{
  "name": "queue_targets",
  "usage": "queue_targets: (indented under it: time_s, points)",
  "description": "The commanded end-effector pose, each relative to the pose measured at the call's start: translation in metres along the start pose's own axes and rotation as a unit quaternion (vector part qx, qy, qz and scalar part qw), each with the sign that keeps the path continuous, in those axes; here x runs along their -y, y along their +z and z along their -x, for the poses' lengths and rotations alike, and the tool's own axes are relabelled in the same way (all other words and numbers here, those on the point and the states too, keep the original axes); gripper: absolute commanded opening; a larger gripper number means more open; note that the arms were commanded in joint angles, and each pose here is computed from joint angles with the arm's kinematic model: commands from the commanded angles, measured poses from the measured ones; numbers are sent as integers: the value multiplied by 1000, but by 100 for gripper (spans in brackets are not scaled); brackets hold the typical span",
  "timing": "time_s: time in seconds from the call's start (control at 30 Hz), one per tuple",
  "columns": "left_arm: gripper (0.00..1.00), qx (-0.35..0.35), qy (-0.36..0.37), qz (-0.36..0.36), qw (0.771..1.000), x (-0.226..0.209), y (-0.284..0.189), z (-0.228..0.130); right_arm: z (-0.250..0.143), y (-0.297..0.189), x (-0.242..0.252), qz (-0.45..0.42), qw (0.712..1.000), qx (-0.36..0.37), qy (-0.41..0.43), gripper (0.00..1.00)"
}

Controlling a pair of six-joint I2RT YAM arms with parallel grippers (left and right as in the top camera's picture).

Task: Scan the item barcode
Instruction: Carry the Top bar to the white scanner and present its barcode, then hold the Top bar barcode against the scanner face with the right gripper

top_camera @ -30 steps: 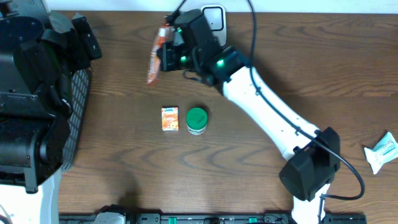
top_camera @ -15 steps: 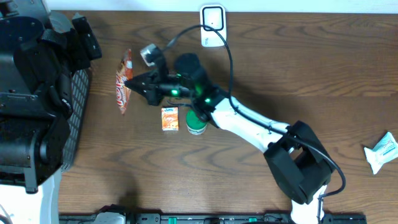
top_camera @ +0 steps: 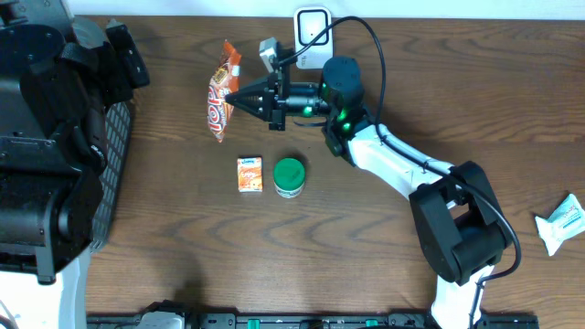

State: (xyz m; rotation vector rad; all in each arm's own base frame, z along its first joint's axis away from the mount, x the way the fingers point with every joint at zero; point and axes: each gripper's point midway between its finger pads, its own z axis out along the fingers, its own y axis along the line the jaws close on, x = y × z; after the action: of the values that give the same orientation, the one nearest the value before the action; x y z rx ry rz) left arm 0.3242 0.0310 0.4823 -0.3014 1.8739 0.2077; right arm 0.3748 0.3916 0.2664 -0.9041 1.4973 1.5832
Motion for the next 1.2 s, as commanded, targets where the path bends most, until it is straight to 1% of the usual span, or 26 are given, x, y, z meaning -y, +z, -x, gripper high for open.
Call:
queue_targets:
  time_s: [0.0,0.1,0.2,0.37,0.5,0.67,0.77,0.83,0.97,1.17]
  points:
    - [98,-1,-4,4,1000,-2,0,-1,9,-20,15,-17,1000,10,-3,1]
    - [98,-1,-4,4,1000,-2,0,-1,26,-42,44,-64,997,49,-22,1]
    - [98,-1,-4,4,1000,-2,0,-1,42,-60,61,-95,991,87,-45,1]
    - [98,-1,-4,4,1000,-2,0,-1,53,-90,112,-182,972,144,-38,1]
    - [98,-1,-4,4,1000,-2,0,-1,68,-101,137,-182,965,178,-68,1]
    - [98,-1,-5,4,1000,-2,0,-1,80,-104,191,-191,955,208,-94,1]
    - [98,-1,-4,4,1000,-2,0,-1,87,-115,224,-188,950,229,-97,1]
    - [98,-1,-4,4,1000,-2,0,-1,86,-123,244,-194,947,239,-92,1]
    - [98,-1,-4,4,1000,-2,0,-1,71,-148,282,-226,939,252,-61,1]
    - [98,-1,-4,4,1000,-2,0,-1,49,-170,307,-247,934,254,-36,1]
